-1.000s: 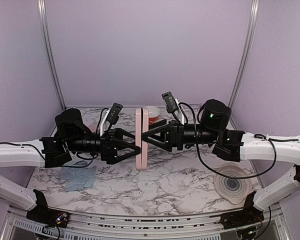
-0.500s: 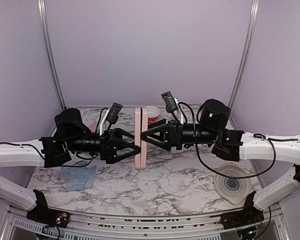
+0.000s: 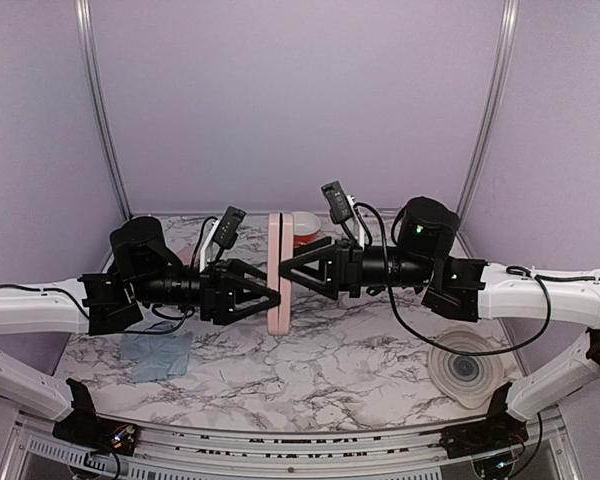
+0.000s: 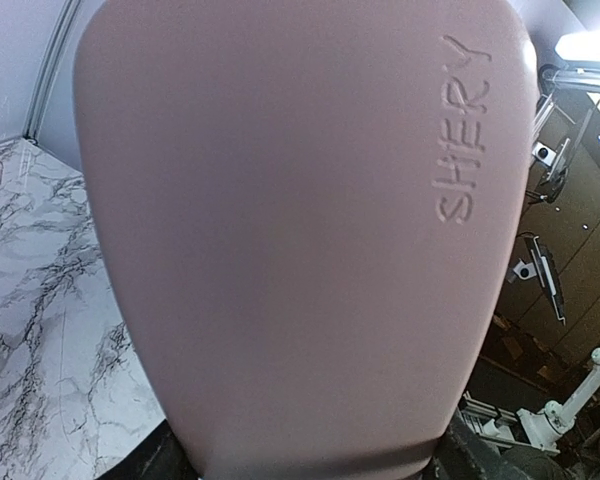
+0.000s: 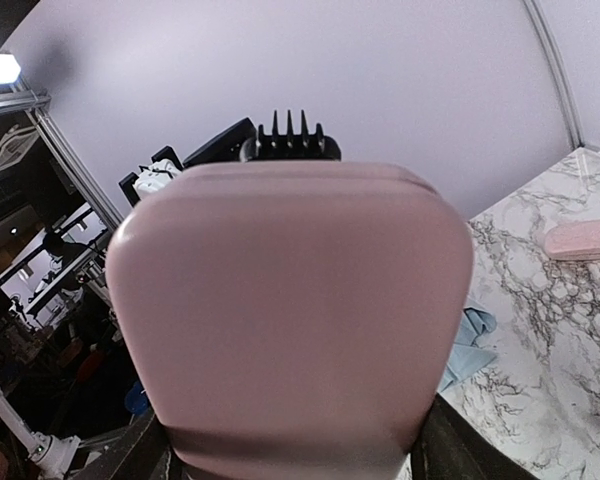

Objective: Organize the sunglasses
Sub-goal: Pass from the right arm to the left, then open the sunglasses case.

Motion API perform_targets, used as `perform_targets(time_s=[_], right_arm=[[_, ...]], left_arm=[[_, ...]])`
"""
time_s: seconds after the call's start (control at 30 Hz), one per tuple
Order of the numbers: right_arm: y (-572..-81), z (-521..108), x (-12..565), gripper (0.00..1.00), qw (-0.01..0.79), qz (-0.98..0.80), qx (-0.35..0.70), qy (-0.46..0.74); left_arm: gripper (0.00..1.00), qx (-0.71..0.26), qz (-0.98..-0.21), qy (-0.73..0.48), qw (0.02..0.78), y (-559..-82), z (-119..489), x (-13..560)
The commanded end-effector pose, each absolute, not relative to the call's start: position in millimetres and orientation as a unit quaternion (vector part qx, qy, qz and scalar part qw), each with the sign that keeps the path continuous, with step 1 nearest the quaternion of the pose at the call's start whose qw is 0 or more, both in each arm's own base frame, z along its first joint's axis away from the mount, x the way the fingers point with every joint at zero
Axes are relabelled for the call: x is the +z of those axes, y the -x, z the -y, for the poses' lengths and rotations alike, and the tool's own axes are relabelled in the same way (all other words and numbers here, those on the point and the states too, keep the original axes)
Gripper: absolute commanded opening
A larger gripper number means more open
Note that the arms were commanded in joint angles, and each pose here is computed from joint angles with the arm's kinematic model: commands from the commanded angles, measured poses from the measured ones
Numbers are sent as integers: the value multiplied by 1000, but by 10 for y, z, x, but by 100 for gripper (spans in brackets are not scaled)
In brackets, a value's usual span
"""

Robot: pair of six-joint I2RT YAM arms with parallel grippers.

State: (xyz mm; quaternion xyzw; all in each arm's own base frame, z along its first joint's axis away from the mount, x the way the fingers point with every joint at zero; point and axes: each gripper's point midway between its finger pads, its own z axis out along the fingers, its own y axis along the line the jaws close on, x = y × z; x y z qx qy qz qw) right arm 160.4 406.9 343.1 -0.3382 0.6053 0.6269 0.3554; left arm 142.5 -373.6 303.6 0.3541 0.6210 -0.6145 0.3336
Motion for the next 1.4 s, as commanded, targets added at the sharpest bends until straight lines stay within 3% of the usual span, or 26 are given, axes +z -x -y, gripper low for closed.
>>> perform_targets(time_s=[0.0, 0.03, 0.07, 0.13, 0.2, 0.33, 0.87, 1.37], right_arm=[[-1599, -4087, 3685, 0, 383, -579, 634, 342], [-1600, -4087, 3683, 2, 383, -579, 633, 342], [-1607, -4086, 3676, 13, 384, -581, 631, 342], [-1625, -4078, 3662, 42, 386, -588, 624, 341], [-1663, -4053, 3627, 65, 393, -601, 609, 338], [-1735, -3949, 3514, 83, 405, -634, 572, 327], [-1970, -3767, 3163, 85, 407, -708, 519, 254], [-2325, -3775, 2704, 75, 394, -781, 449, 181]], left_arm=[[58, -625, -606, -363, 333, -1377, 3752, 3177], [58, -625, -606, -363, 332, -1374, 3753, 3166], [57, -626, -606, -363, 331, -1371, 3750, 3168], [57, -625, -607, -361, 333, -1378, 3747, 3168], [56, -621, -610, -356, 339, -1401, 3737, 3156], [55, -596, -632, -333, 365, -1541, 3698, 3060], [43, -483, -740, -274, 380, -2067, 3812, 2521], [42, -454, -758, -272, 381, -2080, 3848, 2384]])
